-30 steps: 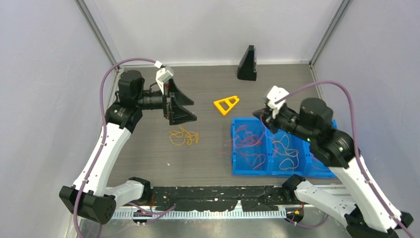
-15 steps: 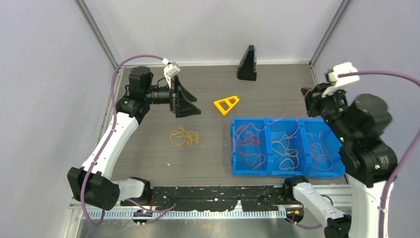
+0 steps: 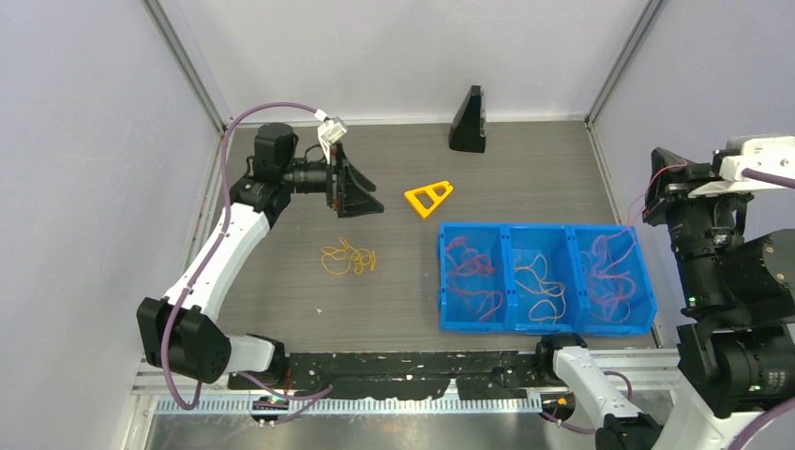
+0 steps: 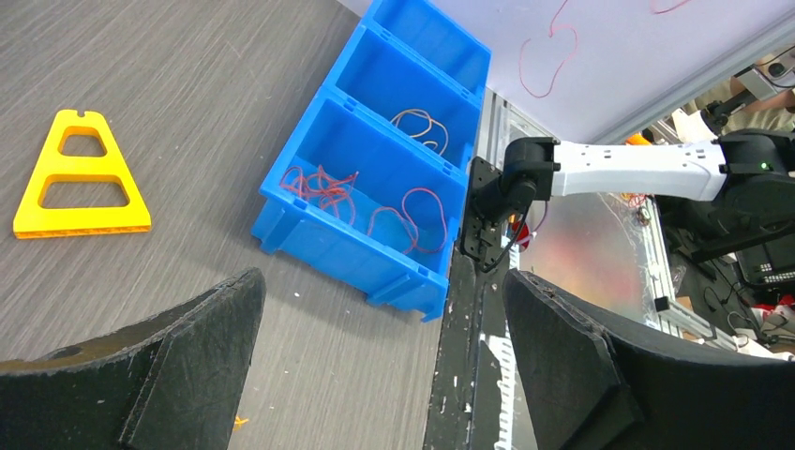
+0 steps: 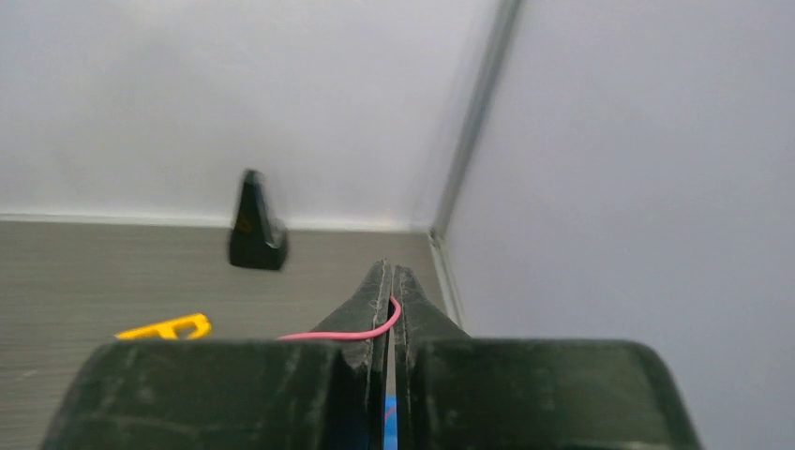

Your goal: Untangle the cables

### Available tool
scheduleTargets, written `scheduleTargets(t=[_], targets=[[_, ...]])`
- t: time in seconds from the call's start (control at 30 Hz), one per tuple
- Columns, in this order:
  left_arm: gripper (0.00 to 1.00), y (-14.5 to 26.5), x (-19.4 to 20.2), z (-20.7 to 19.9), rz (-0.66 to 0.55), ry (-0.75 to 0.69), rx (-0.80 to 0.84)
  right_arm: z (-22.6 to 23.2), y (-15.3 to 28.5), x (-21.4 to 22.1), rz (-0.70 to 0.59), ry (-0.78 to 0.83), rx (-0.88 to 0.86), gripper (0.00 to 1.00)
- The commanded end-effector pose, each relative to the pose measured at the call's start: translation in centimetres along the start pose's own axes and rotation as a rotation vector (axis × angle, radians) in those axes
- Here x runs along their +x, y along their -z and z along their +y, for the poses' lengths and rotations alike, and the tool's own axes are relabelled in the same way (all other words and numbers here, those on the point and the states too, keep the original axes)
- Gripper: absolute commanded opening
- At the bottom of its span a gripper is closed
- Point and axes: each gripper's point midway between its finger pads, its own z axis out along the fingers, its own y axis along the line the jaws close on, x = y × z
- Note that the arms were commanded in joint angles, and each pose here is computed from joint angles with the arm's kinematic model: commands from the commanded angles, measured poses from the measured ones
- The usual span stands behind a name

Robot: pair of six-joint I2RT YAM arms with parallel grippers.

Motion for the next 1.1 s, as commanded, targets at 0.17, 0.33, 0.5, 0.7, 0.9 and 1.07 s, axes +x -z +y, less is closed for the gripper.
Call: scheduleTargets(t=[0.17, 0.33, 0.5, 0.7, 0.9, 1.07], targets=[[1.00, -0.3, -2.1, -0.5, -0.045, -0.095, 0.020, -5.8, 1.1, 8.8, 0.187, 0.133, 0.364, 0.05], [1.00, -0.3, -1.8, -0.3, -0.042, -0.089, 0.020, -7.0, -0.1, 10.8, 0.232, 0.158, 0.437, 0.05], [0.99, -0.4, -1.3, 0.0, -0.032, -0.078, 0.020, -6.6, -1.6, 6.5, 0.139, 0.095, 0.399, 0.05], [1.00, -0.6, -1.2, 0.3, -0.028, -0.077, 0.021, -7.7, -3.0, 0.4, 0.065, 0.080, 0.421, 0.05], [1.00, -0.9, -1.8, 0.7, -0.038, -0.072, 0.020, -9.9, -4.0, 2.9, 0.187, 0.223, 0.519, 0.05], [1.00, -1.0, -2.0, 0.9, -0.045, -0.061, 0.022, -11.1, -4.4, 5.9, 0.282, 0.304, 0.579, 0.05]])
